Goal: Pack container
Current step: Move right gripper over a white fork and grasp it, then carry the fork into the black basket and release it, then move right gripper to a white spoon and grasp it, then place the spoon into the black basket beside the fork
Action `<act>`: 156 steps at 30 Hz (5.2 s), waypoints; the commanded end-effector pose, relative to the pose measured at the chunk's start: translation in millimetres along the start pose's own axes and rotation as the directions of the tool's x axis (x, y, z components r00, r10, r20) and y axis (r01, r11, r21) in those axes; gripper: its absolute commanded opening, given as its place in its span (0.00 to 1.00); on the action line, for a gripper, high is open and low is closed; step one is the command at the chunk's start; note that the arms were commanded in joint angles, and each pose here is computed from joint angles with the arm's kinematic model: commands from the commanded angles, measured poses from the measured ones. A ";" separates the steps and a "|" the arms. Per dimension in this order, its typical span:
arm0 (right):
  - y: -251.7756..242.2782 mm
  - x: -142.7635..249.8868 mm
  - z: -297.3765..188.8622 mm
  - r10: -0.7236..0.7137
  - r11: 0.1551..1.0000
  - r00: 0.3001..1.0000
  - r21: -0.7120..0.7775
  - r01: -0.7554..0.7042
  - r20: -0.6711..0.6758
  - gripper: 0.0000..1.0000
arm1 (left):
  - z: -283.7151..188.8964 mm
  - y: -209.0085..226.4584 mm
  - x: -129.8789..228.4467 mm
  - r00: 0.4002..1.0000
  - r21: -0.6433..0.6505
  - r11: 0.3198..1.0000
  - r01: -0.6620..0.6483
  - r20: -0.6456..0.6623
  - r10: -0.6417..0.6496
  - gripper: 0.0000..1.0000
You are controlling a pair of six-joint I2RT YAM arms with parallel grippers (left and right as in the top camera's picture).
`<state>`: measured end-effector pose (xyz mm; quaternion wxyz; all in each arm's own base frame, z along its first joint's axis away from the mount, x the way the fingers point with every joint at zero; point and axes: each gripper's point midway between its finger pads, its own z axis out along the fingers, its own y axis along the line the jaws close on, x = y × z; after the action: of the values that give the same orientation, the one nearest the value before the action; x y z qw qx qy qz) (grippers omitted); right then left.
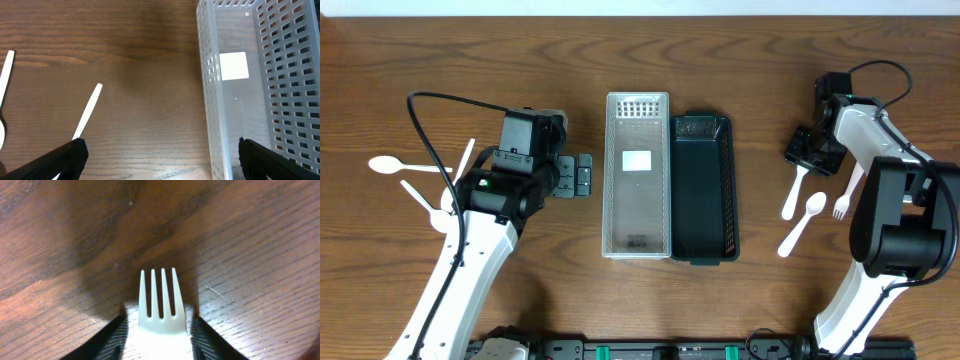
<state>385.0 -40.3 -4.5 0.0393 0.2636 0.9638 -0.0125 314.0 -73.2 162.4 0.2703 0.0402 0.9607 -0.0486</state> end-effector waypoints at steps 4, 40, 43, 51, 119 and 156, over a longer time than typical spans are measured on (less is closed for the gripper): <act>-4.0 9.7 7.3 -0.005 1.000 1.000 0.026 0.006 -0.025 0.40 | -4.7 1.3 -6.7 1.000 -0.006 1.000 0.013 0.021 -0.013 0.99; 133.7 55.3 -202.9 -0.254 0.924 0.899 -0.186 0.335 0.356 0.01 | -4.7 1.3 -6.7 1.000 -0.006 1.000 0.009 0.021 -0.009 0.99; 151.0 83.5 -168.3 -0.335 0.908 0.897 -0.157 0.390 0.290 0.01 | -4.7 1.3 -6.7 1.000 -0.006 1.000 0.009 0.021 -0.009 0.99; 174.5 127.5 -87.9 -0.475 0.871 0.870 -0.073 0.486 0.132 0.06 | -4.7 1.3 -6.7 1.000 -0.006 1.000 0.009 0.021 -0.009 0.99; -58.8 106.9 0.3 0.229 0.973 0.969 -0.012 -0.229 0.088 0.55 | -4.7 1.2 -6.4 1.000 -0.006 1.000 0.010 0.020 -0.010 0.99; 125.8 68.2 -201.9 -0.212 0.914 0.888 -0.237 0.328 0.409 0.01 | -4.7 1.2 -6.6 1.000 -0.006 1.000 0.010 0.021 -0.010 0.99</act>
<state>382.8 83.3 181.0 0.2528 0.1549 0.9527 0.0669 314.4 -73.3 162.7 0.2713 0.0393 0.9604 -0.0492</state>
